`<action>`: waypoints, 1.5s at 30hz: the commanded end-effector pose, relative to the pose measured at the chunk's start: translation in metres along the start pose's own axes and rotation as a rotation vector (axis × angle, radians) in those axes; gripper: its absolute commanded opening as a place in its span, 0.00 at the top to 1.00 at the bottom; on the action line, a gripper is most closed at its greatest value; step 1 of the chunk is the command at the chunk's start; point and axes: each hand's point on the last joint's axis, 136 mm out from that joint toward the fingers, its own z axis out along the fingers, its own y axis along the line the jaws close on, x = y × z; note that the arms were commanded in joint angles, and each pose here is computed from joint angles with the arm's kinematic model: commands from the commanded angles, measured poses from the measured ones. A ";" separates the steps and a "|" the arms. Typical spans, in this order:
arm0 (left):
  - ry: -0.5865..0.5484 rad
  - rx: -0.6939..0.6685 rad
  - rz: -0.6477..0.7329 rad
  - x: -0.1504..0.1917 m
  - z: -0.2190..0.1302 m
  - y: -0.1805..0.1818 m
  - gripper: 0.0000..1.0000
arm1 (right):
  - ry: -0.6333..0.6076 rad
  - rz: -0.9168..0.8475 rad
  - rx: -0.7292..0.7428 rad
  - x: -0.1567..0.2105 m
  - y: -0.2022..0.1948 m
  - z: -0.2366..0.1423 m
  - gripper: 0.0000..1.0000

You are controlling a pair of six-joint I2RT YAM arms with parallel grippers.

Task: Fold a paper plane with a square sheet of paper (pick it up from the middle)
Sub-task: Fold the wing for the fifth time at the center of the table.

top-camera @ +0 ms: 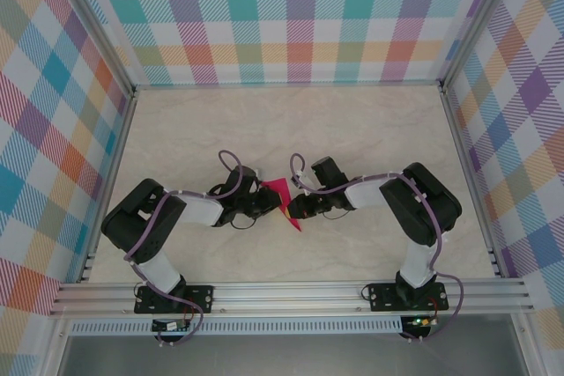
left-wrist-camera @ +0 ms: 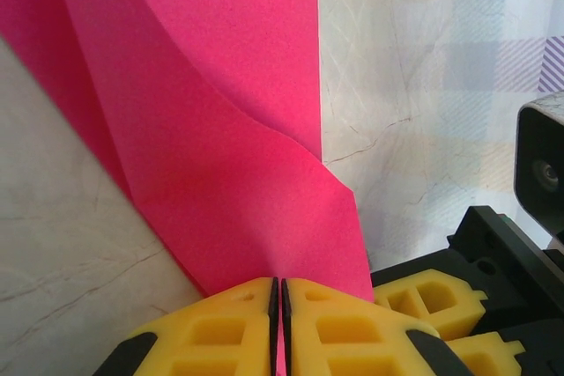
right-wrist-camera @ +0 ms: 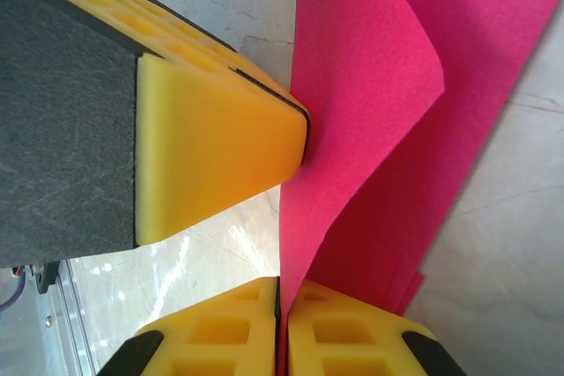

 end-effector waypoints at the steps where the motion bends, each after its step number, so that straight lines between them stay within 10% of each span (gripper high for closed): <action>1: 0.002 -0.011 0.019 -0.001 0.005 -0.001 0.89 | 0.037 0.016 0.021 0.007 -0.007 0.001 0.89; 16: 0.053 -0.140 -0.012 0.009 0.010 0.028 0.91 | 0.061 0.114 0.034 0.001 0.014 -0.020 0.68; 45: 0.017 -0.064 0.028 -0.006 0.001 -0.007 0.89 | 0.165 0.223 0.073 0.035 -0.009 -0.008 0.94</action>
